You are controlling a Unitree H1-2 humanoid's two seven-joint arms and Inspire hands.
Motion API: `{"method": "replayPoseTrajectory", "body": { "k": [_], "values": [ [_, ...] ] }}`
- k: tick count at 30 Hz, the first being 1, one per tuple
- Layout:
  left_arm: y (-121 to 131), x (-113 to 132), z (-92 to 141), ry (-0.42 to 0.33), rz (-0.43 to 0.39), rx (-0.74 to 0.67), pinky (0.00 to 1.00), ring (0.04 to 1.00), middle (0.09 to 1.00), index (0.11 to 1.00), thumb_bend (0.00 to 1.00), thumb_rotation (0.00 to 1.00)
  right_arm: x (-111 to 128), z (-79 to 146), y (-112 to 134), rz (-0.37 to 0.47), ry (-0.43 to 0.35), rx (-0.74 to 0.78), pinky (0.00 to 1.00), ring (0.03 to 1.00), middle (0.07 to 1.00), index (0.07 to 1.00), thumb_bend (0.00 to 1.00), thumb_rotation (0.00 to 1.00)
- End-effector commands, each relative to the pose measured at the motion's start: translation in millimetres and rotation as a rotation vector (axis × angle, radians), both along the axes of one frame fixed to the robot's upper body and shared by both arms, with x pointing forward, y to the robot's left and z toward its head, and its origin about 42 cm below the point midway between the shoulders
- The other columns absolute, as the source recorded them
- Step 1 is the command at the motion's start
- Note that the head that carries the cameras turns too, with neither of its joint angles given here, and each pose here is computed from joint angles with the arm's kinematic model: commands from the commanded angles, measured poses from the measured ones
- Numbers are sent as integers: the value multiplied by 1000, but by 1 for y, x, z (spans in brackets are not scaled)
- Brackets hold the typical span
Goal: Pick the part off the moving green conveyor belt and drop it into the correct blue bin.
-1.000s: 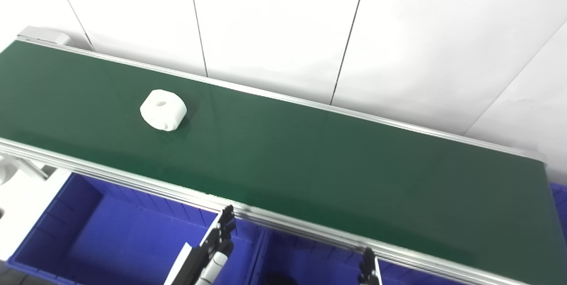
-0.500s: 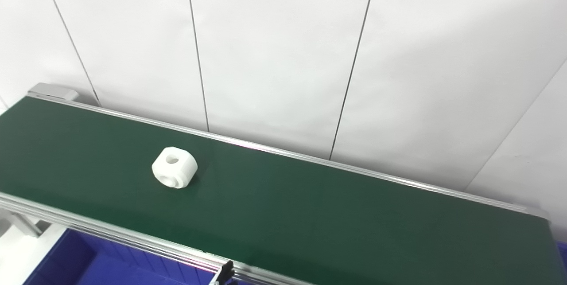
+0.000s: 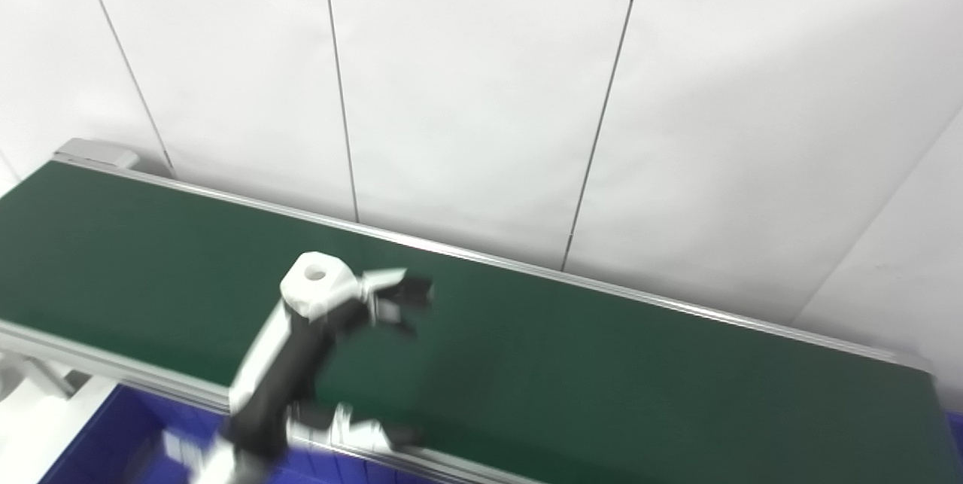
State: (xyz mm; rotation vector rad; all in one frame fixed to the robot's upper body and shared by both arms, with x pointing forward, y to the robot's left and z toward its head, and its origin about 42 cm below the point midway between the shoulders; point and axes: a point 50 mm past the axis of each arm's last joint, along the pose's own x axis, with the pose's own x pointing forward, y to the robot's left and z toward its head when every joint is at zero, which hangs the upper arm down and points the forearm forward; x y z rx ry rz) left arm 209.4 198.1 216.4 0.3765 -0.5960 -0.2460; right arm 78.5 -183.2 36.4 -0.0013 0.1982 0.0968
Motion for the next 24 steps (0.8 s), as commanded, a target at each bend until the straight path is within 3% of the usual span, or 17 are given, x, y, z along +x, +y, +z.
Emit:
{"method": "replayPoseTrajectory", "body": {
  "k": [1, 7, 9, 14, 24],
  "values": [
    [4, 6, 7, -13, -4, 107, 552, 733, 794, 735, 1000, 342, 4, 9, 6, 0, -44, 17, 1000, 974, 1000, 1000, 542, 1000],
    [19, 53, 19, -64, 50, 453, 671, 825, 889, 803, 1000, 287, 4, 10, 9, 2, -47, 40, 1000, 979, 1000, 1000, 527, 1000],
    [24, 67, 18, -72, 64, 540, 674, 841, 900, 818, 1000, 256, 4, 10, 9, 4, -49, 40, 1000, 981, 1000, 1000, 530, 1000],
    [36, 103, 13, -76, 97, 729, 831, 861, 888, 840, 1000, 204, 3, 11, 8, 9, -47, 39, 1000, 983, 1000, 1000, 541, 1000],
    [56, 161, 0, -42, 111, 1038, 845, 868, 869, 844, 1000, 224, 2, 12, 9, 3, -44, 40, 1000, 965, 1000, 1000, 547, 1000]
  ]
}}
